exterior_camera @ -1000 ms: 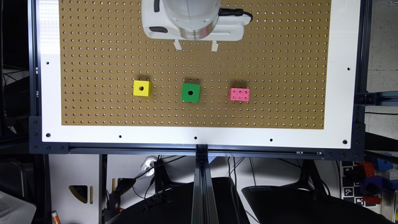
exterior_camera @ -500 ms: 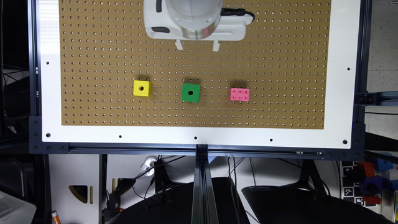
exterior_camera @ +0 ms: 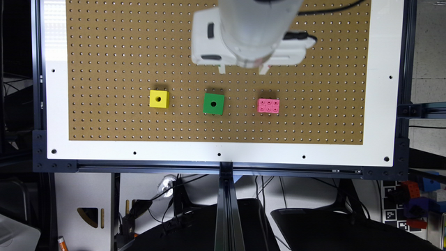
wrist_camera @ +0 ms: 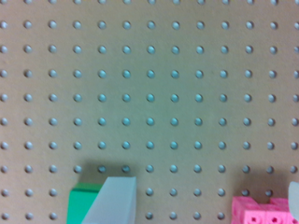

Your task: Pick up pink block.

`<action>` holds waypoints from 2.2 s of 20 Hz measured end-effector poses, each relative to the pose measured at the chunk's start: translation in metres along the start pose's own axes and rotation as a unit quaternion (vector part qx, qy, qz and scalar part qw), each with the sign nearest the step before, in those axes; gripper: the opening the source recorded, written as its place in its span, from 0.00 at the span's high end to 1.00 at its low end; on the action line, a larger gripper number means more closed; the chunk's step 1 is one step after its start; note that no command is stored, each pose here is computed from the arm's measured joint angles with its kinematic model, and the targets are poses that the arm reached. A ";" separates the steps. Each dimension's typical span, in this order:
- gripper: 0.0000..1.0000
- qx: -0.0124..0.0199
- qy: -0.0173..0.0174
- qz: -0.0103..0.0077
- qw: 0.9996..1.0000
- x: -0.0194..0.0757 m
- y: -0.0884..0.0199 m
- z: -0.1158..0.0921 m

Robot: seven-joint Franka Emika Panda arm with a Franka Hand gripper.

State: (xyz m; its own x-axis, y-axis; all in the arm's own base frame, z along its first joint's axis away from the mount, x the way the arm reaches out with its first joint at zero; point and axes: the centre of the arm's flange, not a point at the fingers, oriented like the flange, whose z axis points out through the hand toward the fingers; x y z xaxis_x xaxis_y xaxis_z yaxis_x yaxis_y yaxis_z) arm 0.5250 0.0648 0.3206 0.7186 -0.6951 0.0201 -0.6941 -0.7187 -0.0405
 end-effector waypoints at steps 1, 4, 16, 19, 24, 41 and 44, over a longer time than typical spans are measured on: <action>0.00 0.001 -0.001 0.000 1.000 0.0019 -0.005 0.002; 0.00 0.006 -0.003 -0.001 1.000 0.0012 -0.023 0.005; 0.00 0.019 -0.007 -0.002 1.000 -0.0261 -0.063 0.002; 0.00 0.020 -0.007 -0.002 1.000 -0.0271 -0.064 0.002; 0.00 0.014 -0.016 -0.002 1.000 -0.0266 -0.065 0.026; 0.00 0.025 -0.026 0.001 0.999 -0.0128 -0.078 0.107; 0.00 0.026 -0.026 0.001 0.999 -0.0121 -0.079 0.106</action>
State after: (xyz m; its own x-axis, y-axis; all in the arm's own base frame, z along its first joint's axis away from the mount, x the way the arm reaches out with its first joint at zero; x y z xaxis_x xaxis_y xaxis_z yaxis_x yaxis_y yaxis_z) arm 0.5758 0.1317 0.2172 0.7191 -0.6942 -0.0311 -0.6937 -0.7144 -0.0917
